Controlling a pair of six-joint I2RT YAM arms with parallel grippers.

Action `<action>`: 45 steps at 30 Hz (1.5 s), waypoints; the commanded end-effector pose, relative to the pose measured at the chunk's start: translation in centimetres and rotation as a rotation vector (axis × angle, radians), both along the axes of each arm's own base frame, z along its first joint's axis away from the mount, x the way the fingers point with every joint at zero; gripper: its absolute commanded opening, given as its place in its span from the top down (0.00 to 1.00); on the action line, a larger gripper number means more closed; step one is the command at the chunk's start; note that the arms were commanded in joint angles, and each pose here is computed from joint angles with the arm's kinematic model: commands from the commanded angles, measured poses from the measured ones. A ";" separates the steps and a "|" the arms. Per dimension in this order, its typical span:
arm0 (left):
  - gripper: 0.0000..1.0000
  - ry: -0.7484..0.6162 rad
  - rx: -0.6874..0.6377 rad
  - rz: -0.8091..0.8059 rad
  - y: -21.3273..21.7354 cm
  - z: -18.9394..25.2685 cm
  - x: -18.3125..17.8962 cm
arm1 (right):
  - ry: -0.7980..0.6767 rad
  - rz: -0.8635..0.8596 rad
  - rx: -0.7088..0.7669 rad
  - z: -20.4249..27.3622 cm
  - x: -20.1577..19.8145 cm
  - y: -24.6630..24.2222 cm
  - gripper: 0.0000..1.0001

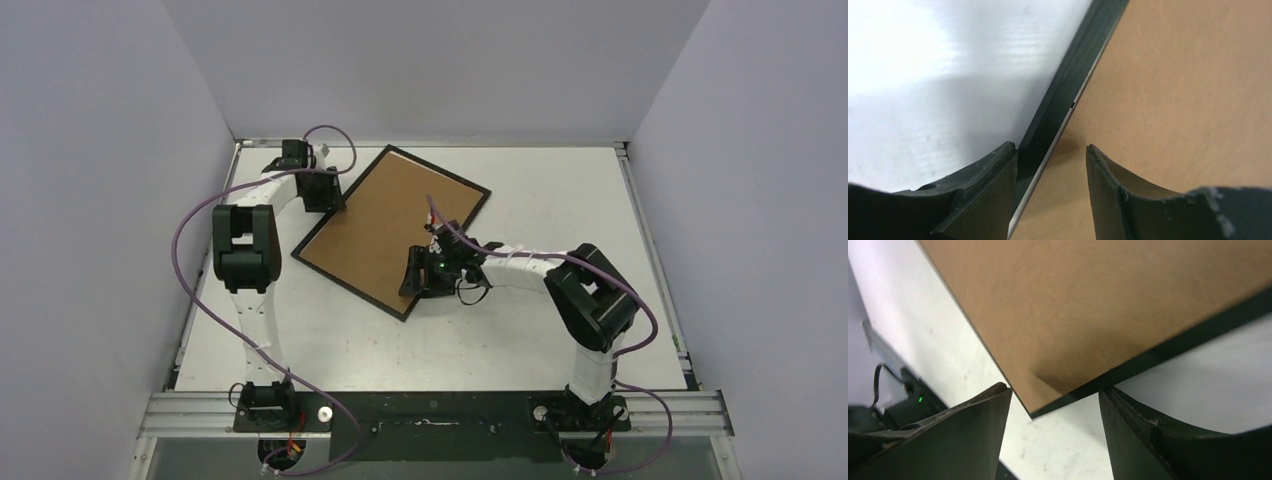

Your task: Put the photo into the frame

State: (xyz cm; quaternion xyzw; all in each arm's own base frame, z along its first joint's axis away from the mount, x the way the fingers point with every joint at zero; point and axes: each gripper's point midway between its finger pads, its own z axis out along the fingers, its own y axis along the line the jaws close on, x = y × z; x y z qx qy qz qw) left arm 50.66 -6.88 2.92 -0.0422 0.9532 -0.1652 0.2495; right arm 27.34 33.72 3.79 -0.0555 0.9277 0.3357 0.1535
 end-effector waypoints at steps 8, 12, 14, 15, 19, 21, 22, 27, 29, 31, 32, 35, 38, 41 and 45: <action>0.52 0.126 -0.281 -0.356 -14.6 0.8 -3.0 | -0.147 0.068 0.191 4.1 -1.6 6.3 0.29; 0.48 0.062 -0.295 -0.324 -13.7 3.9 -0.6 | -0.210 0.026 0.186 6.6 -1.0 3.9 0.26; 0.44 0.029 -0.305 -0.303 -13.2 5.9 0.2 | -0.246 0.010 0.179 8.3 -0.7 2.2 0.24; 0.42 0.008 -0.313 -0.292 -12.9 7.1 0.6 | -0.265 -0.008 0.177 9.1 -0.2 1.3 0.23; 0.37 -0.056 -0.316 -0.231 -11.4 11.1 1.3 | -0.348 -0.151 0.100 11.5 4.0 -4.6 0.19; 0.36 -0.065 -0.282 -0.168 -9.9 12.1 1.1 | -0.376 -0.250 0.004 11.6 7.1 -8.6 0.16; 0.36 -0.069 -0.250 -0.115 -8.7 12.8 0.8 | -0.367 -0.317 -0.055 11.0 9.2 -11.2 0.15; 0.34 0.026 -0.211 0.159 -3.5 12.0 -3.3 | -0.333 -0.413 -0.232 9.1 15.6 -18.4 0.14; 0.33 0.042 -0.226 0.237 -2.1 11.8 -5.4 | -0.318 -0.418 -0.283 8.2 17.2 -19.9 0.14; 0.33 0.070 -0.237 0.280 -1.5 10.9 -7.9 | -0.280 -0.418 -0.306 7.0 18.5 -21.0 0.13; 0.33 0.074 -0.252 0.284 -1.6 10.9 -8.7 | -0.261 -0.422 -0.312 6.4 19.0 -21.3 0.14; 0.34 0.111 -0.294 0.307 -2.3 10.6 -10.8 | -0.228 -0.430 -0.318 4.9 20.0 -22.3 0.14; 0.40 0.160 -0.310 0.356 -2.7 9.5 -12.4 | -0.186 -0.431 -0.286 3.4 20.4 -22.8 0.13; 0.47 0.193 -0.310 0.396 -3.1 8.6 -13.6 | -0.150 -0.424 -0.262 2.3 20.1 -23.0 0.13; 0.50 0.221 -0.275 0.413 -3.4 7.0 -14.5 | -0.127 -0.411 -0.206 1.6 19.7 -22.3 0.13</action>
